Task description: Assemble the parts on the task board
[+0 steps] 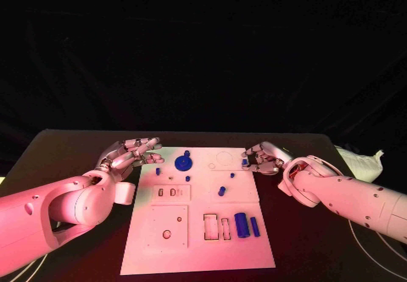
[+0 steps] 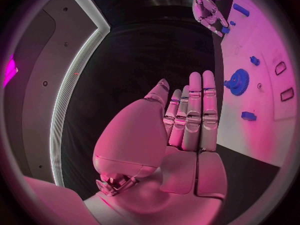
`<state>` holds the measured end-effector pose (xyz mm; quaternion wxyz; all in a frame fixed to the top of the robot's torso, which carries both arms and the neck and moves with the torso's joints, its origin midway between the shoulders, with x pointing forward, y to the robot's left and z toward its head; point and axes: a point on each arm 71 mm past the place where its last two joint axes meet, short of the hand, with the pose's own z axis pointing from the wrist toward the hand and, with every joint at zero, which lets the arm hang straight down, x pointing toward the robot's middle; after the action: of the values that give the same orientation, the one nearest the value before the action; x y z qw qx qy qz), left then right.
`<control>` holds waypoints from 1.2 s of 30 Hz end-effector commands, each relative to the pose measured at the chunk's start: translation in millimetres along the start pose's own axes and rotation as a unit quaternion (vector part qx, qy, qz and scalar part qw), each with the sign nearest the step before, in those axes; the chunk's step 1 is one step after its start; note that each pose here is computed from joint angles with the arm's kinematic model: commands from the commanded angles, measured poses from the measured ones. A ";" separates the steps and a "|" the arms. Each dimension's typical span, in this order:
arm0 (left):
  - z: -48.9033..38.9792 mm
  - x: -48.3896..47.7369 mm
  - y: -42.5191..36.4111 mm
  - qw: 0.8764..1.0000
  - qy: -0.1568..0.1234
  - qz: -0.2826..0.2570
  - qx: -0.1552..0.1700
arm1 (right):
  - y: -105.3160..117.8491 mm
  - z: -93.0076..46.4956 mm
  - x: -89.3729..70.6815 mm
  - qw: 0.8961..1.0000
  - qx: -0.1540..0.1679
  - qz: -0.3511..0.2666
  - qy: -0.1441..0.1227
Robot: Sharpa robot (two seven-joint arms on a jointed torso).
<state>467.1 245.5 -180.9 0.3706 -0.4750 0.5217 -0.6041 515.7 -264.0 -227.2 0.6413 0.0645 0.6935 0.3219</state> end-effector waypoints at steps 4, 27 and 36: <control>0.8 2.4 -0.7 1.000 0.011 -0.007 0.004 | 0.8 2.6 4.0 1.000 -0.001 -0.010 0.006; 0.7 3.6 -0.5 1.000 0.013 -0.008 0.003 | -5.0 2.5 5.6 0.999 0.013 -0.020 0.021; 0.7 4.2 -0.4 1.000 0.013 -0.008 0.003 | -3.3 3.5 7.0 1.000 0.010 -0.017 0.024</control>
<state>467.1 244.3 -181.1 0.3678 -0.4747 0.5223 -0.6054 519.7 -264.3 -232.3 0.6375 0.0590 0.7051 0.3048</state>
